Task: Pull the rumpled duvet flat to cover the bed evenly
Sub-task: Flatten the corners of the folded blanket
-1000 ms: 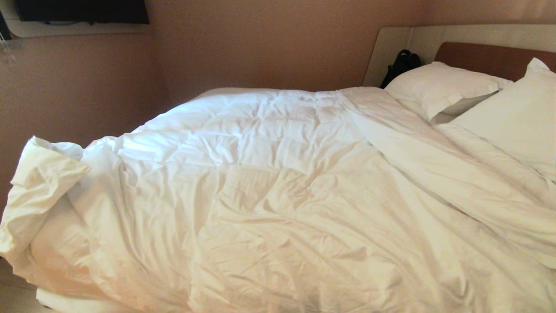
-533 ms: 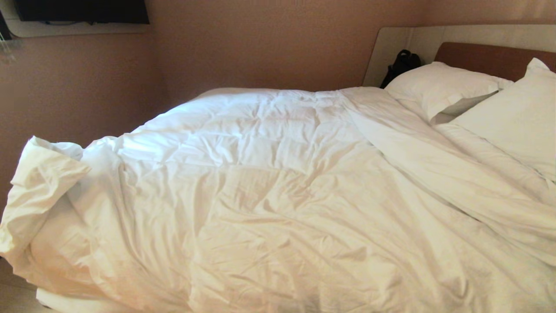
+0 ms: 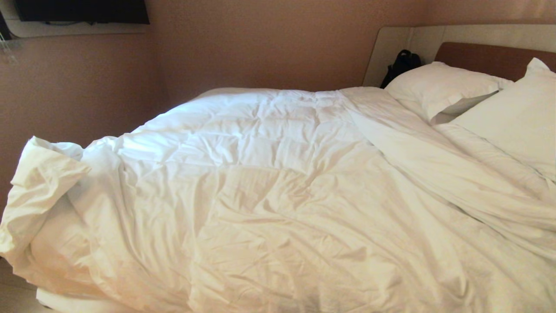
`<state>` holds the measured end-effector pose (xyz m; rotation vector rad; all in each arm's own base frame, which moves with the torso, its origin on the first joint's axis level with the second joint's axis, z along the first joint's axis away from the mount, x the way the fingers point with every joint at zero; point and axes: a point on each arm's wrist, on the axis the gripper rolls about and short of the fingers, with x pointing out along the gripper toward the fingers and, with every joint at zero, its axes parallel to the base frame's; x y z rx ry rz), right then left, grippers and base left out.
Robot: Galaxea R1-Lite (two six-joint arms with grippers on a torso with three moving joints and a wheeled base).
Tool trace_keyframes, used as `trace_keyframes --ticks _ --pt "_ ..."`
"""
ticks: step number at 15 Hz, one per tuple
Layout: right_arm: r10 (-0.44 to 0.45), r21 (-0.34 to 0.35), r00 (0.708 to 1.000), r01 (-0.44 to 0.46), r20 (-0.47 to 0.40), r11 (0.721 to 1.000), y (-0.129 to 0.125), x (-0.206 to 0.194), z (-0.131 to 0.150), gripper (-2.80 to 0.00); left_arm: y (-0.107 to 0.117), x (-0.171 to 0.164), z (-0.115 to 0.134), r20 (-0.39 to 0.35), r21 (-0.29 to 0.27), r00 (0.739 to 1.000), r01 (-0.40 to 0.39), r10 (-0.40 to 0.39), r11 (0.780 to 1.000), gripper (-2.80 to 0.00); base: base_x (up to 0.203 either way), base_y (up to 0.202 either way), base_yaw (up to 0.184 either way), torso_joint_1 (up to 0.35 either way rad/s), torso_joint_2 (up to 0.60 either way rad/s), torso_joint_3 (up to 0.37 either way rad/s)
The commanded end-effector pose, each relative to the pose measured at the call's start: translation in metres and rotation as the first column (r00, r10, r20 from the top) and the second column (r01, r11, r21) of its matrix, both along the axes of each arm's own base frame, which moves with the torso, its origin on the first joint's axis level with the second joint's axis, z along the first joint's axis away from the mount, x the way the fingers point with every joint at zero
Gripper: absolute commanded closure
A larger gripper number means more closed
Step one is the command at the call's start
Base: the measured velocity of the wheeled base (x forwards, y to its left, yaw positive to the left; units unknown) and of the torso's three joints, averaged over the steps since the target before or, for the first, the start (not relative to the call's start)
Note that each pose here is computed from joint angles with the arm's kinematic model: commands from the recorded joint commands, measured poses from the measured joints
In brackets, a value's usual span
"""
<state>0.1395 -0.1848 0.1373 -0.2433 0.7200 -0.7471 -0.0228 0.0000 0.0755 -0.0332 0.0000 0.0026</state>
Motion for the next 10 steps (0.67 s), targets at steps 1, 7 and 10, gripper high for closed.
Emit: trace_keyframes --ticks 1,7,10 --pt "-0.026 -0.025 1.0 0.026 0.003 0.999 -0.005 0.003 0.004 -2.8 0.0 0.0 0.0 0.0 -0.001 1.0 -0.001 0.001 1.0 0.0 0.0 0.0 0.0 0.0 0.0 0.0" --pt "-0.101 -0.07 0.995 0.101 0.005 0.992 -0.021 0.012 0.015 -2.8 0.0 0.0 0.0 0.0 -0.001 1.0 0.0 0.0 1.0 0.0 0.0 0.0 0.0 0.0 0.0 0.0" --pt "-0.154 -0.1 0.988 0.155 0.024 0.983 -0.037 0.01 0.026 -2.8 0.0 0.0 0.0 0.0 -0.001 1.0 -0.001 0.001 1.0 0.0 0.0 0.0 0.0 0.0 0.0 0.0"
